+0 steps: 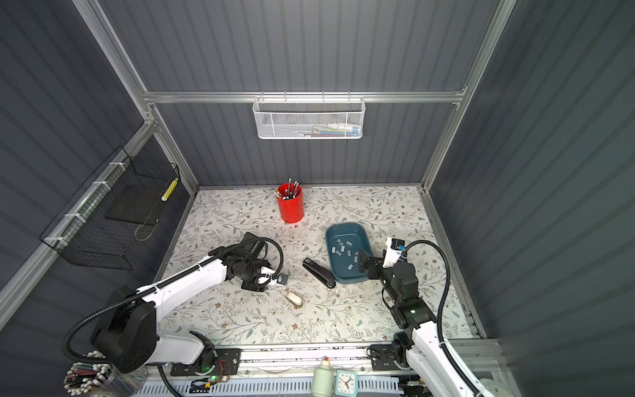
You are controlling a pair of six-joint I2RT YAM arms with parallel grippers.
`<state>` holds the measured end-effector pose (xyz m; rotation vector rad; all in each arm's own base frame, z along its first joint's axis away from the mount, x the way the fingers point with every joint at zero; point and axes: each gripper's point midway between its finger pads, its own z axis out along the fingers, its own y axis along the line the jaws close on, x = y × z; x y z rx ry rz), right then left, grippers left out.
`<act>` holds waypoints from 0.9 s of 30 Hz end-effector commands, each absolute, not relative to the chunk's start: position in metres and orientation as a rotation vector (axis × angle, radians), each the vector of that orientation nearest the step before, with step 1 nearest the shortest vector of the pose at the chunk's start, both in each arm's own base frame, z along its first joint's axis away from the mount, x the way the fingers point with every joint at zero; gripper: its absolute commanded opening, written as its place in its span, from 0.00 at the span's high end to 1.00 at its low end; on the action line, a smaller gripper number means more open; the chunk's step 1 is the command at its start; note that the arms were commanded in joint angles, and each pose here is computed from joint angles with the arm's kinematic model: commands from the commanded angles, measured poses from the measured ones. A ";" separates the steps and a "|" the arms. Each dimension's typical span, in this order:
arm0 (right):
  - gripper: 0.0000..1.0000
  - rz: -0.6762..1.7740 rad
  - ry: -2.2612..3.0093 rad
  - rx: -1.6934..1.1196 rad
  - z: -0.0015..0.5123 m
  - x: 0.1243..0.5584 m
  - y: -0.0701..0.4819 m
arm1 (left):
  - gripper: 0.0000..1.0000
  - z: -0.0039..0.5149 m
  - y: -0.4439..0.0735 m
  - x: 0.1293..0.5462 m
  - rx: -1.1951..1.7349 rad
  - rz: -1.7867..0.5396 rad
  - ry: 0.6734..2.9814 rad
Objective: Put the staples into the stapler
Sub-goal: 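Close the left gripper on the pink stapler and lift it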
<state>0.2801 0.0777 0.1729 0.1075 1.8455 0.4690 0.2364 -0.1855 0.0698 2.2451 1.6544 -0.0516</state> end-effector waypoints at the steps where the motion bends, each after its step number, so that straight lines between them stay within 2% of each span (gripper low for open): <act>1: 0.01 0.468 1.841 0.118 0.171 0.279 0.076 | 0.45 0.070 -0.188 0.245 2.218 -0.047 1.712; 13: 0.01 0.462 1.852 0.119 0.169 0.282 0.076 | 0.44 0.047 -0.184 0.245 2.290 -0.037 1.731; 18: 0.01 0.459 1.861 0.122 0.167 0.284 0.076 | 0.48 0.038 -0.181 0.248 2.309 -0.015 1.744; 25: 0.01 0.457 1.863 0.123 0.167 0.284 0.076 | 0.68 0.036 -0.183 0.245 2.330 -0.057 1.743; 27: 0.01 0.457 1.864 0.125 0.166 0.284 0.075 | 0.79 0.036 -0.183 0.244 2.341 -0.059 1.739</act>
